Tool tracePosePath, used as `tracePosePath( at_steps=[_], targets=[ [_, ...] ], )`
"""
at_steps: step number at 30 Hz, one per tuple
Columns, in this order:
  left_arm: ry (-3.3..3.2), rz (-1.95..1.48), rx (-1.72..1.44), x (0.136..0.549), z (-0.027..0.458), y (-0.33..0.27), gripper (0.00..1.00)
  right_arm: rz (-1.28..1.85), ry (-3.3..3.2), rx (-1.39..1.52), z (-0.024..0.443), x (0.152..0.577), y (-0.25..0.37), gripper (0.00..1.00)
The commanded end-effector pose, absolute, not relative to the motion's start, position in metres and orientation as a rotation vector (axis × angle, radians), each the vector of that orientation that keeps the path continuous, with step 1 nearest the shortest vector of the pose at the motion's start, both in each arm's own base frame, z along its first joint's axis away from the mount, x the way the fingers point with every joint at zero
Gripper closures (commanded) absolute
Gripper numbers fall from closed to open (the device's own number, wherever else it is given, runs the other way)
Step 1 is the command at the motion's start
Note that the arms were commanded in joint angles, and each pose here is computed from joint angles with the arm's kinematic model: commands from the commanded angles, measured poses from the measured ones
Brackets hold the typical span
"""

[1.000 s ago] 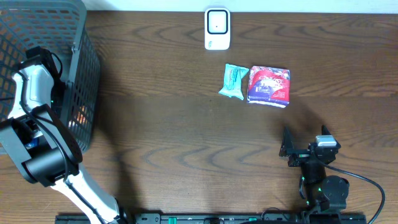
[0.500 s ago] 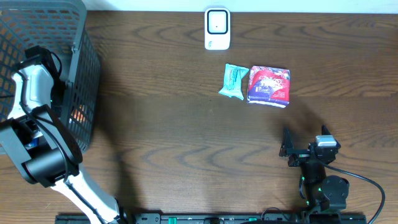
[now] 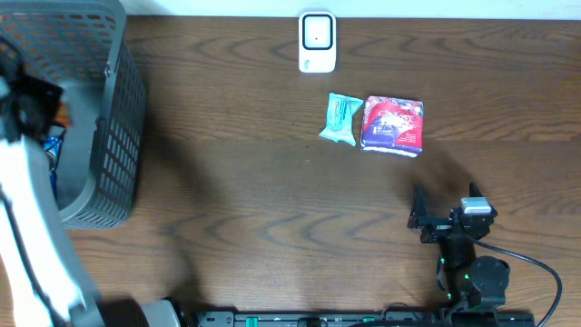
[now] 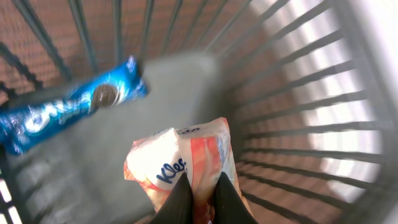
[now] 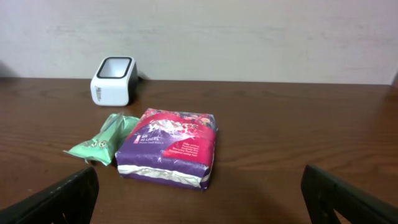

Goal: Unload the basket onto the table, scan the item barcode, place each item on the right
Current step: 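Reach the left gripper into the basket and grasp the orange tissue pack, then hold the tissue pack under the scanner, then place it left of the wipes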

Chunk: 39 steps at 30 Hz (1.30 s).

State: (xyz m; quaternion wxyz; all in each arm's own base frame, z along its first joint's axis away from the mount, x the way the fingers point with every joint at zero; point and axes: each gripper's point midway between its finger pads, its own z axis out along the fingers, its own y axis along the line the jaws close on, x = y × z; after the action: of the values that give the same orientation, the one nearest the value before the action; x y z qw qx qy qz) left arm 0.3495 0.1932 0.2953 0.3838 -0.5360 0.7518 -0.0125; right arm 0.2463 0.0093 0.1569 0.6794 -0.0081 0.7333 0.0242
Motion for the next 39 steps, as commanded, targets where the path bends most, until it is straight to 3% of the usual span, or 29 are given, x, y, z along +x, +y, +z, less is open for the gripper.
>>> tracePosePath(
  at_steps=[1,7,14,18,29,35,39],
  targets=[
    [1.833,-0.098,-1.200,0.326,0.357,0.164,0.93,0.058,1.647,-0.005,0.156,0.246,0.008,0.01],
    [1.832,-0.377,-0.826,0.322,0.417,0.071,0.93,0.058,1.647,-0.005,0.156,0.246,0.008,0.01],
    [2.068,-0.514,-0.320,0.344,0.394,-0.059,0.93,0.058,1.647,-0.005,0.156,0.246,0.008,0.01],
    [2.228,-0.472,-0.017,0.364,0.346,-0.122,0.93,0.058,1.647,-0.005,0.156,0.246,0.008,0.01],
    [2.611,-0.444,0.291,0.401,0.171,-0.240,0.93,0.058,1.647,-0.005,0.156,0.246,0.008,0.01],
    [2.610,-0.343,0.738,0.402,0.091,-0.280,0.92,0.058,1.647,-0.005,0.156,0.246,0.008,0.01],
    [2.614,-0.228,0.772,0.412,0.062,-0.278,0.92,0.058,1.647,-0.005,0.156,0.246,0.008,0.01]
  ],
)
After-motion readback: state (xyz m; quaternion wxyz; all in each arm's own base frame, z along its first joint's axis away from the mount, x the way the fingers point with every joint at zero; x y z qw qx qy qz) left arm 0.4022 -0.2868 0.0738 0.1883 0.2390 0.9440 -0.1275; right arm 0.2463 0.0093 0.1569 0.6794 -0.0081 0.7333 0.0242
